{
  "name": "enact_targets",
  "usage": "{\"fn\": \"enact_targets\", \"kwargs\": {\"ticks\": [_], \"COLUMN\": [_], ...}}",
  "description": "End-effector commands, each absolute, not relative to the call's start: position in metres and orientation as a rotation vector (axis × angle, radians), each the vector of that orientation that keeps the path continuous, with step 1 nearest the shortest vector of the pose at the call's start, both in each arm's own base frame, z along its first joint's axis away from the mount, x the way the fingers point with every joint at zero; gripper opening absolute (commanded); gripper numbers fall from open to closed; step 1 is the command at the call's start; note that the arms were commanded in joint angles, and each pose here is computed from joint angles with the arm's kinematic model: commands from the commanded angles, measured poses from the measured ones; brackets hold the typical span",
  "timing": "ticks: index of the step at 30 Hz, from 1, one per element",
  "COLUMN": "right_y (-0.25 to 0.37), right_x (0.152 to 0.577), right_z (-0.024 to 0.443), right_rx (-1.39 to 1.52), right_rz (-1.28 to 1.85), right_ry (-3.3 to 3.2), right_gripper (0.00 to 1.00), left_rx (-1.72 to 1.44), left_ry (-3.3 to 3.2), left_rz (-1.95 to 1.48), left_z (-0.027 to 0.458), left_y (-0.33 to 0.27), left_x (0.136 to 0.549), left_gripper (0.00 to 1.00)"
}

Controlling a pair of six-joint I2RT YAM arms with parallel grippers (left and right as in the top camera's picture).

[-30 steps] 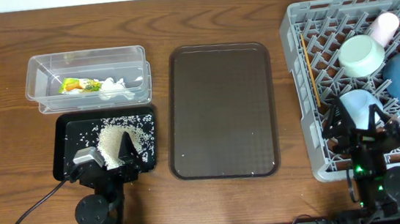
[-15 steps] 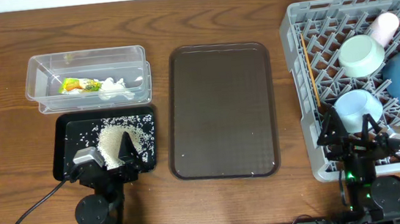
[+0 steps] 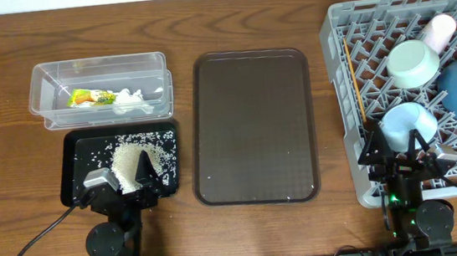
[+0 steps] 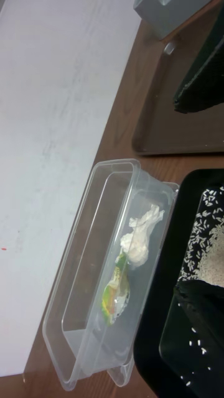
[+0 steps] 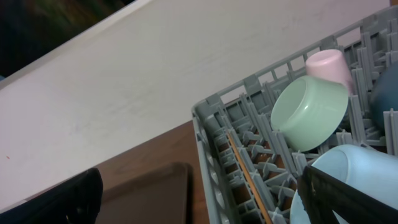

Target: Sort waste into correct bins and load items into the dishwasher rack

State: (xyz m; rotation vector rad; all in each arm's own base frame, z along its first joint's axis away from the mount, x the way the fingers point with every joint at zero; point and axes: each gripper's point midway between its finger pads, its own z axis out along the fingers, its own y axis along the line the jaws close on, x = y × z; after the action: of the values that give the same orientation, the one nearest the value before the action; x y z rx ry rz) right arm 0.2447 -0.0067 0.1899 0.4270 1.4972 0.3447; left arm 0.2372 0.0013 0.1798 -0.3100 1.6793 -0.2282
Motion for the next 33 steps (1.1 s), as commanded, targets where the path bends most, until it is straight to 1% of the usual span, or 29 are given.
{"fn": "enact_targets", "kwargs": {"ticks": [1,8,11,19,33], "right_y": [-0.007,-0.007,-0.010,-0.009,-0.001], "right_x": [0.246,0.246,0.246,0.246,0.246], "right_z": [0.181,0.173,0.160,0.160,0.159], "right_rx": [0.418,0.358,0.337,0.156,0.117], "right_rz": [0.322,0.253,0.189,0.027,0.062], "right_ry": [1.507,1.541,1.600,1.625,1.631], "right_gripper": [0.99,0.99,0.99,0.99,0.99], "left_rx": [-0.295,-0.295,-0.295,-0.295,-0.295], "left_ry": [1.666,1.666,1.666,1.666,1.666], "left_rz": [-0.215,-0.215,-0.215,-0.215,-0.215], "left_z": [0.184,0.184,0.184,0.184,0.184], "left_y": [0.002,0.002,0.002,0.002,0.002], "left_x": [0.237,0.237,0.237,0.237,0.237], "left_gripper": [0.88,0.88,0.88,0.88,0.88]}}
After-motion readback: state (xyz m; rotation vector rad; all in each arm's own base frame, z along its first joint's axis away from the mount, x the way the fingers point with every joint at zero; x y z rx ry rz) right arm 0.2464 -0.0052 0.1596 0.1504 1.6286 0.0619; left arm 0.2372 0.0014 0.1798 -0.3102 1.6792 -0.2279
